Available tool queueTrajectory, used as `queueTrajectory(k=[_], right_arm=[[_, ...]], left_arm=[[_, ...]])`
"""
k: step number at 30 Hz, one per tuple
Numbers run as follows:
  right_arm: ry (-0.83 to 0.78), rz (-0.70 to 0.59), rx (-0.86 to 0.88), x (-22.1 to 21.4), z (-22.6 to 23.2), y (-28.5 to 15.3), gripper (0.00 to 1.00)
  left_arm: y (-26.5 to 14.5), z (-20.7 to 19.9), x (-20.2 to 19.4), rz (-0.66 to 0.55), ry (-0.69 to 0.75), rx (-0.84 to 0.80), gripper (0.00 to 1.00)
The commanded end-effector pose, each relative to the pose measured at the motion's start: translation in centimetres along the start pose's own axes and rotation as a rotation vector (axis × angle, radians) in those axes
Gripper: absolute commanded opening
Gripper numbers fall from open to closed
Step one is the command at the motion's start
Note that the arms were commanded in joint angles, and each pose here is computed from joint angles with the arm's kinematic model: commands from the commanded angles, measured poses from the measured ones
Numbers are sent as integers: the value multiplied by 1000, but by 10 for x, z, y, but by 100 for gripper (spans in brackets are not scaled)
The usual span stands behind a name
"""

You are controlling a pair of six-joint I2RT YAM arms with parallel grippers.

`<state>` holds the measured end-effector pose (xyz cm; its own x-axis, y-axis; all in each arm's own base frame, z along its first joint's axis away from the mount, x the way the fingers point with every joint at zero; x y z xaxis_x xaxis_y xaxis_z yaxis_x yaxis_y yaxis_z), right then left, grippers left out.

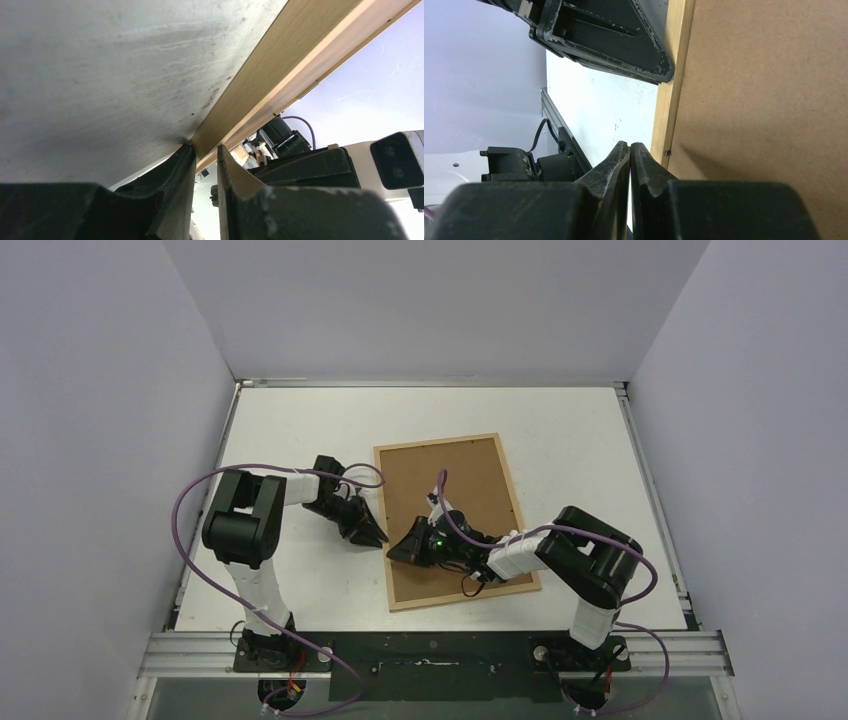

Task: Put the photo into the frame
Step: Install the photo frame at the center of the board.

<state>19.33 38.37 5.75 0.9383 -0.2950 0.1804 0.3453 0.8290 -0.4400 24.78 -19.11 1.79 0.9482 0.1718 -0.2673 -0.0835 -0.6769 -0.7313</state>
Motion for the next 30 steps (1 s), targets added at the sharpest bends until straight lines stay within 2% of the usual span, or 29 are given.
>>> queueTrajectory(k=[1, 6, 20, 30], right_arm=[[-15, -25, 87, 6, 21, 7, 5], [-7, -8, 18, 2, 5, 9, 5], [13, 32, -22, -6, -7, 16, 6], [-9, 13, 40, -3, 7, 10, 2]], left_arm=[[24, 86, -1, -40, -18, 362, 20], [25, 87, -1, -40, -19, 367, 20], [25, 88, -2, -37, -24, 371, 20], [25, 88, -2, -37, -24, 371, 19]])
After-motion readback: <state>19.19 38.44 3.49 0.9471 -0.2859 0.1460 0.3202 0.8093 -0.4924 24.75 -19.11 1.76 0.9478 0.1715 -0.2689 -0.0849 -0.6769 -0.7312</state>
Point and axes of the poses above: each gripper's point midway between its finger pads, its own y axis out along the fingers, its own z axis along the line the jaws close on, x = y × z, the point moved 1 cm from there along -y, back along the fingers, and after that the axes turned 9 degrees about y, right-handed, at the moved point
